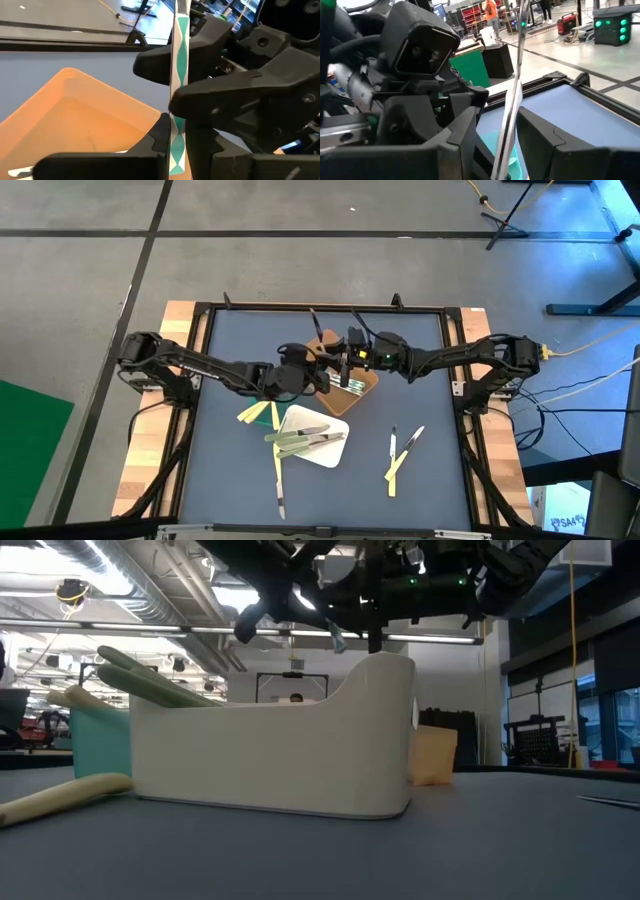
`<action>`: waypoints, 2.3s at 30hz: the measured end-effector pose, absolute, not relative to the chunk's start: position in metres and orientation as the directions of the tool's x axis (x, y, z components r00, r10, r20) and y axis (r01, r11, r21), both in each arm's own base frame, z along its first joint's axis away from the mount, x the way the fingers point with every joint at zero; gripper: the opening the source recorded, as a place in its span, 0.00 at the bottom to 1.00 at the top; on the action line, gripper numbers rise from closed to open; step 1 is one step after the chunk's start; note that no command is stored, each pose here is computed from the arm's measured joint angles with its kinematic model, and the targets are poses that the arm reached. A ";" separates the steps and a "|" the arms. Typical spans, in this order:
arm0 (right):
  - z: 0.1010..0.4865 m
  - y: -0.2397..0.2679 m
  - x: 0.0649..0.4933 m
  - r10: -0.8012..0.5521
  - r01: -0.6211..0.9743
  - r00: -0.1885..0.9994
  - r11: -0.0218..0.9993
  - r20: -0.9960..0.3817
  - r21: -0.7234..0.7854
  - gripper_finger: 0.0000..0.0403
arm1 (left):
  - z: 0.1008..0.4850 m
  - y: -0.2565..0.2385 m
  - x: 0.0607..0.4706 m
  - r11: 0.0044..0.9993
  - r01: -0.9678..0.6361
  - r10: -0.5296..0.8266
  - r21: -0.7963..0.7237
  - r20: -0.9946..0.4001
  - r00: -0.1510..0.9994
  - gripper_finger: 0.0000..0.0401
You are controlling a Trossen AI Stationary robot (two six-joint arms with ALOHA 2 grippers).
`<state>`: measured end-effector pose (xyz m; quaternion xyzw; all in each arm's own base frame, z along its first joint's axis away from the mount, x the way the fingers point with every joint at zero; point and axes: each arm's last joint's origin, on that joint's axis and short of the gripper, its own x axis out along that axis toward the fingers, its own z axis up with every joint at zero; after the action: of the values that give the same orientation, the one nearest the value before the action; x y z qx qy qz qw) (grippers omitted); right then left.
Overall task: Sort silverware by color (type)
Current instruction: Put the blue table knife into the orange bin
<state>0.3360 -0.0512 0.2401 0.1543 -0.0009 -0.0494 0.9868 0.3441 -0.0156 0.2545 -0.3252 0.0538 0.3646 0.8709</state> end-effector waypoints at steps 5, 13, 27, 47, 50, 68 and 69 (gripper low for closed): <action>0.240 -0.051 0.336 -0.085 0.086 0.996 0.948 -0.017 0.305 0.32 | 0.254 -0.017 0.345 0.531 -0.663 0.594 -0.527 -0.327 0.735 0.08; 0.239 -0.051 0.336 -0.085 0.090 0.996 0.948 -0.031 0.306 0.32 | 0.254 -0.023 0.345 0.558 -0.657 0.580 -0.507 -0.327 0.746 0.08; 0.239 -0.051 0.336 -0.083 0.088 0.996 0.947 -0.030 0.309 0.07 | 0.254 -0.022 0.345 0.558 -0.659 0.583 -0.504 -0.327 0.744 0.08; 0.238 -0.051 0.336 -0.084 0.089 0.996 0.948 -0.031 0.307 0.02 | 0.254 -0.021 0.345 0.560 -0.655 0.575 -0.506 -0.332 0.748 0.08; 0.238 -0.051 0.336 -0.084 0.090 0.996 0.948 -0.034 0.306 0.02 | 0.254 -0.020 0.345 0.562 -0.652 0.568 -0.509 -0.336 0.752 0.10; 0.236 -0.060 0.334 -0.086 0.099 0.995 0.955 -0.057 0.281 0.01 | 0.249 -0.018 0.344 0.588 -0.659 0.531 -0.469 -0.390 0.752 0.32; 0.235 -0.063 0.334 -0.089 0.104 0.994 0.954 -0.063 0.282 0.01 | 0.248 -0.019 0.344 0.603 -0.654 0.520 -0.457 -0.396 0.757 0.32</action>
<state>0.3337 -0.0627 0.2354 0.1440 0.0250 -0.0487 0.9881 0.3440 -0.0186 0.2484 -0.2988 0.1120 0.3302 0.8883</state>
